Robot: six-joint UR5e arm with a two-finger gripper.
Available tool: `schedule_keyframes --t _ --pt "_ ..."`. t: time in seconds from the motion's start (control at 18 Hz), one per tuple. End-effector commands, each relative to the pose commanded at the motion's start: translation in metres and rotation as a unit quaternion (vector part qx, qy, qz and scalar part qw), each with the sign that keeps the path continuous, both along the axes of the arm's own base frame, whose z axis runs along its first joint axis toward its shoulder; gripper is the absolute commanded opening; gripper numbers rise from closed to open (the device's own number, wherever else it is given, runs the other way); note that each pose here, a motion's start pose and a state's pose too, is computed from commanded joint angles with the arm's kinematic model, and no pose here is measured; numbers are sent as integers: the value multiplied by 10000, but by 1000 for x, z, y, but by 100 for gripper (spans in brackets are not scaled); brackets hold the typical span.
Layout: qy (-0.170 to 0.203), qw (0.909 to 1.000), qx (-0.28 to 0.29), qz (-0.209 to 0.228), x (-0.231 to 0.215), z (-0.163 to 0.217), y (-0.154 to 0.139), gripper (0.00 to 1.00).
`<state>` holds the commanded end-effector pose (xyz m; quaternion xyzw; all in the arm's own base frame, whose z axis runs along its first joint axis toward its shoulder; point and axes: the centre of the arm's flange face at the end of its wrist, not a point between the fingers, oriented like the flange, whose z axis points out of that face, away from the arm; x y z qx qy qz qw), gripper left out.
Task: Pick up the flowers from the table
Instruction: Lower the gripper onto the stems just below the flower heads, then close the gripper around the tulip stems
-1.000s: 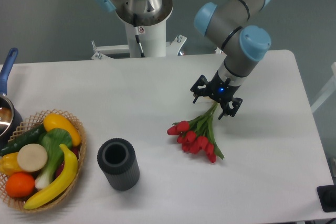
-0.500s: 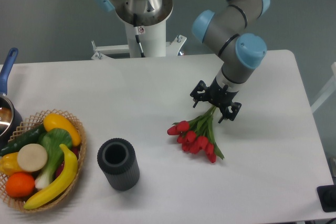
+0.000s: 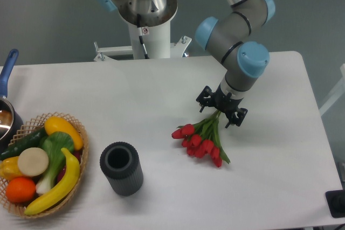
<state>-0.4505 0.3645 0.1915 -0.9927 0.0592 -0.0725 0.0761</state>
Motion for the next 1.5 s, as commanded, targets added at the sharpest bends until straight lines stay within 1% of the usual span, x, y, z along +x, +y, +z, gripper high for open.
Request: schedule_keyframes --t 0.28,0.67,0.72,0.89,1.0,1.17,1.22,1.33,1.39,1.5 --pt "-74 10000 -20 -52 2 -9 0 100" --pt "-50 9999 9 -96 2 -6 4 100" --pt "-50 9999 9 -96 2 -6 4 97" --pt "-59 9999 30 -94 2 -6 5 74" --pt "-62 9998 21 -163 6 -8 10 65" --pt "-76 9998 14 -171 7 -9 11 65" --pt "-62 9998 21 -171 6 -8 11 63" --pt "-73 9998 23 -155 6 -7 10 55" --pt "-70 9998 16 -164 7 -8 11 49" --pt "-59 9999 29 -148 5 -6 10 44"
